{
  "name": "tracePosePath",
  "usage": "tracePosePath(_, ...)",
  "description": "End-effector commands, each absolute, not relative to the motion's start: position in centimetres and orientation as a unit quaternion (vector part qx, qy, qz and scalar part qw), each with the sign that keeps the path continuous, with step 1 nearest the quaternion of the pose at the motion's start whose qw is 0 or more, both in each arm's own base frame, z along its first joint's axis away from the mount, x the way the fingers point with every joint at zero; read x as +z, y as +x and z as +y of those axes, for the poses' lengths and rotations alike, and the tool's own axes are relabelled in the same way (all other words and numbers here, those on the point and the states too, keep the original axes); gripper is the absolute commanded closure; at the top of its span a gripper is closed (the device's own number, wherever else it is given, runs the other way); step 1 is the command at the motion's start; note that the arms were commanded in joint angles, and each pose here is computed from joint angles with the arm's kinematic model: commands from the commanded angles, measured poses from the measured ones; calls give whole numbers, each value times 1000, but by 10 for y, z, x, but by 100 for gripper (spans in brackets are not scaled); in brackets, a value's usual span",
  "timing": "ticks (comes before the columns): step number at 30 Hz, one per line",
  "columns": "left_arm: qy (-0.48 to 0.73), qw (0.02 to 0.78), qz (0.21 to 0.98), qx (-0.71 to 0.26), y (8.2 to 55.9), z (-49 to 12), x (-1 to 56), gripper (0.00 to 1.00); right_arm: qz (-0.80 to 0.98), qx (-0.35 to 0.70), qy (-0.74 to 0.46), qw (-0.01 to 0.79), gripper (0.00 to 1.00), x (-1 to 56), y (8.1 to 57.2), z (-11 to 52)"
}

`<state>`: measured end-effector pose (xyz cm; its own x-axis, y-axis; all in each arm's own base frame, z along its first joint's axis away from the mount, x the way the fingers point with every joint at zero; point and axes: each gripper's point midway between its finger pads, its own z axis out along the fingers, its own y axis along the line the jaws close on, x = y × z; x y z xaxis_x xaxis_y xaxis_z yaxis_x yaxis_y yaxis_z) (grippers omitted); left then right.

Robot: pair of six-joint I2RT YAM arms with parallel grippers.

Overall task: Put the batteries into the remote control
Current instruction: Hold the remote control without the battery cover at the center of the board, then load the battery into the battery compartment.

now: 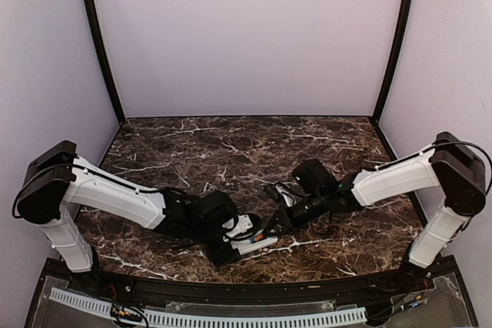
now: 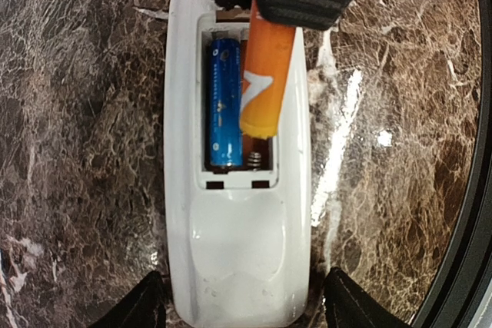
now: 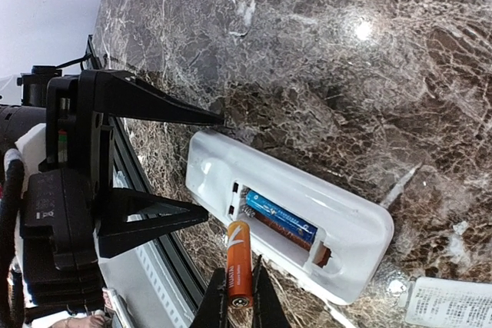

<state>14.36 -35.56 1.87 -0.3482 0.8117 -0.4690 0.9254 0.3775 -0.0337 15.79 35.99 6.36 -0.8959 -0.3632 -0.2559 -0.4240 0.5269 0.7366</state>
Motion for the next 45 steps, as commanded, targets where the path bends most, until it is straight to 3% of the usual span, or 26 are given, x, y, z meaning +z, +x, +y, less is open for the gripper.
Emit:
tracePosePath(1,534,176,815,-139,136,-342,10,30,881,412,-230,34,100,57,163,358)
tracePosePath(23,535,174,815,-135,137,-340,-2,34,891,399,-218,11,100,38,163,362)
tracePosePath(36,541,161,810,-160,128,-347,-8,46,894,419,-161,3,100,40,157,363)
tracePosePath(45,526,152,821,-162,129,-351,-16,61,904,403,-141,0,100,34,151,356)
